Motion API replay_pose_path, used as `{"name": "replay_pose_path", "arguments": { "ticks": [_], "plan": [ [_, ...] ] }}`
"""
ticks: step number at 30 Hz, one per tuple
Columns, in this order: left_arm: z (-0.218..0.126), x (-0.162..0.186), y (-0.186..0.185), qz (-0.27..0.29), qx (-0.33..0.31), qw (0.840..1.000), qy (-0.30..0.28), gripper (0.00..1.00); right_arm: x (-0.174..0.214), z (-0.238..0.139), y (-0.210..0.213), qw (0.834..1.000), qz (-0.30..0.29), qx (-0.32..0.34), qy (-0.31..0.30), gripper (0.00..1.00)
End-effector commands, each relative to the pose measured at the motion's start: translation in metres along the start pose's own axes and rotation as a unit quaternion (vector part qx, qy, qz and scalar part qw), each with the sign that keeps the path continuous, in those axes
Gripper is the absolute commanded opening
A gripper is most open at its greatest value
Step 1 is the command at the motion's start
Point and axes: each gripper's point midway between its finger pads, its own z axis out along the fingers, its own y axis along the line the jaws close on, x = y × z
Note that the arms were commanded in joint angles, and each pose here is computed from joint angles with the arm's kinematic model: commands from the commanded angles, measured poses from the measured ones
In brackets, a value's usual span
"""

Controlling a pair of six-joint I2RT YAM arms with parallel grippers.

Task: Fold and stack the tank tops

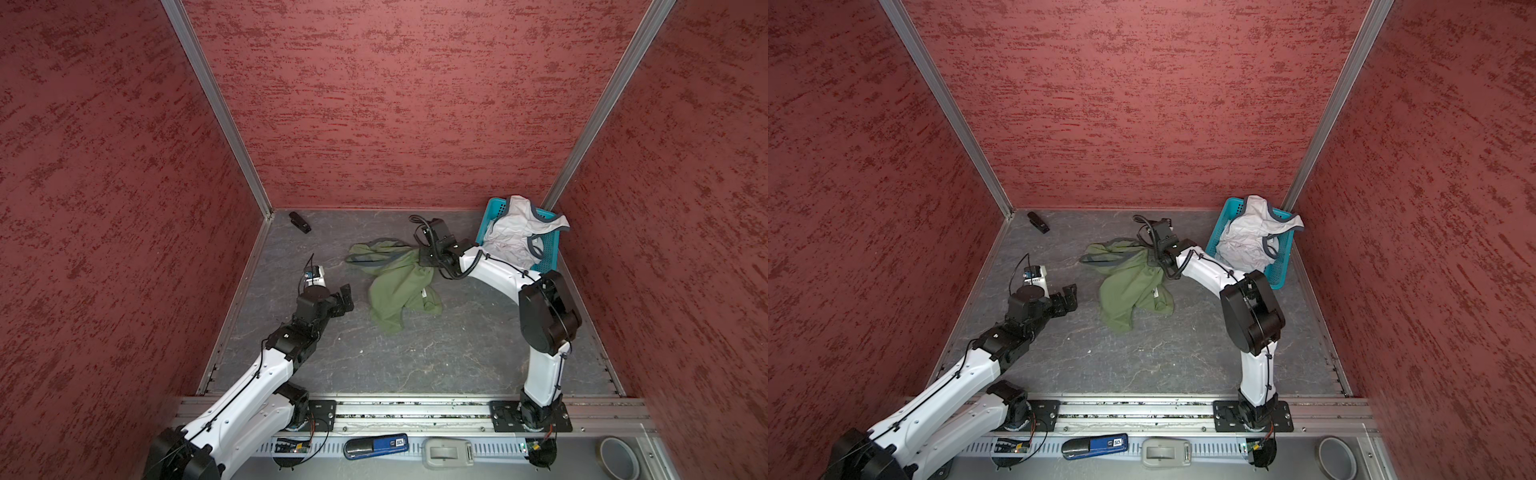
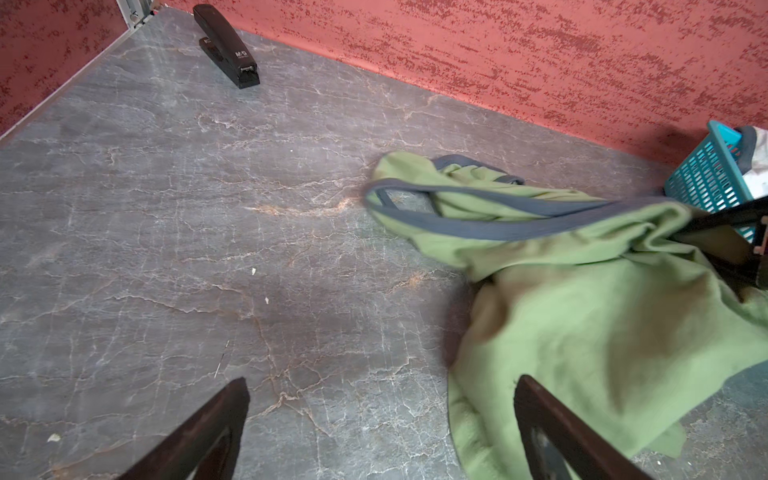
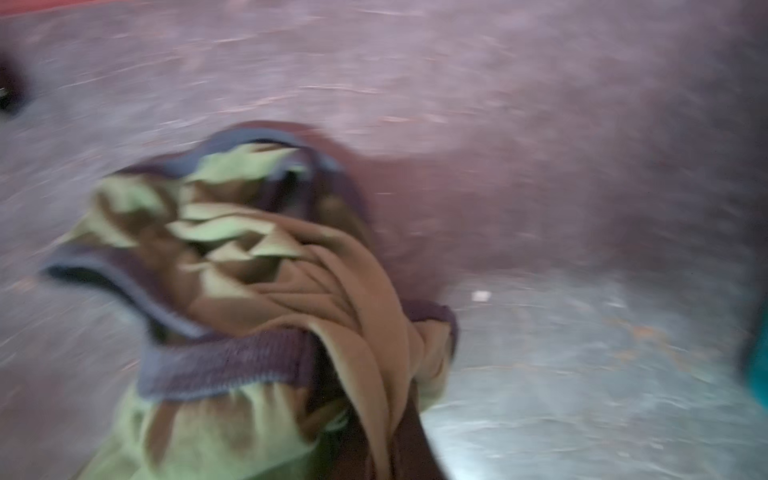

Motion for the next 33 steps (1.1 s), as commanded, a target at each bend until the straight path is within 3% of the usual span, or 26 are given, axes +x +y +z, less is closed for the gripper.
{"name": "replay_pose_path", "arguments": {
  "ticks": [1, 10, 17, 22, 26, 30, 33],
  "plan": [
    [0.0, -0.001, -0.001, -0.001, 0.002, 1.0, -0.001, 0.99, -0.009, -0.01, -0.043, 0.997, 0.055, 0.042, -0.023, 0.04],
    [0.004, 0.002, 0.0, 0.004, -0.003, 1.0, 0.005, 0.99, -0.007, -0.046, -0.131, 0.98, 0.098, 0.163, -0.058, 0.03],
    [0.007, 0.003, 0.0, 0.005, -0.005, 1.0, 0.007, 1.0, -0.003, -0.078, -0.165, 0.963, 0.146, 0.208, -0.091, 0.04],
    [0.007, 0.003, 0.0, 0.005, -0.007, 1.0, 0.006, 0.99, -0.002, -0.089, -0.17, 0.962, 0.158, 0.197, -0.099, 0.03],
    [0.011, 0.006, -0.003, 0.007, 0.002, 1.0, 0.014, 1.0, -0.018, -0.101, -0.133, 0.979, 0.129, 0.11, -0.116, 0.0],
    [0.019, 0.014, -0.014, 0.018, 0.021, 0.999, 0.039, 0.99, -0.035, -0.129, -0.052, 0.99, 0.044, 0.017, -0.133, 0.0],
    [0.022, 0.014, -0.016, 0.024, 0.018, 0.999, 0.045, 1.0, -0.038, -0.159, 0.028, 0.986, -0.034, -0.084, -0.142, 0.0]
  ]
}}
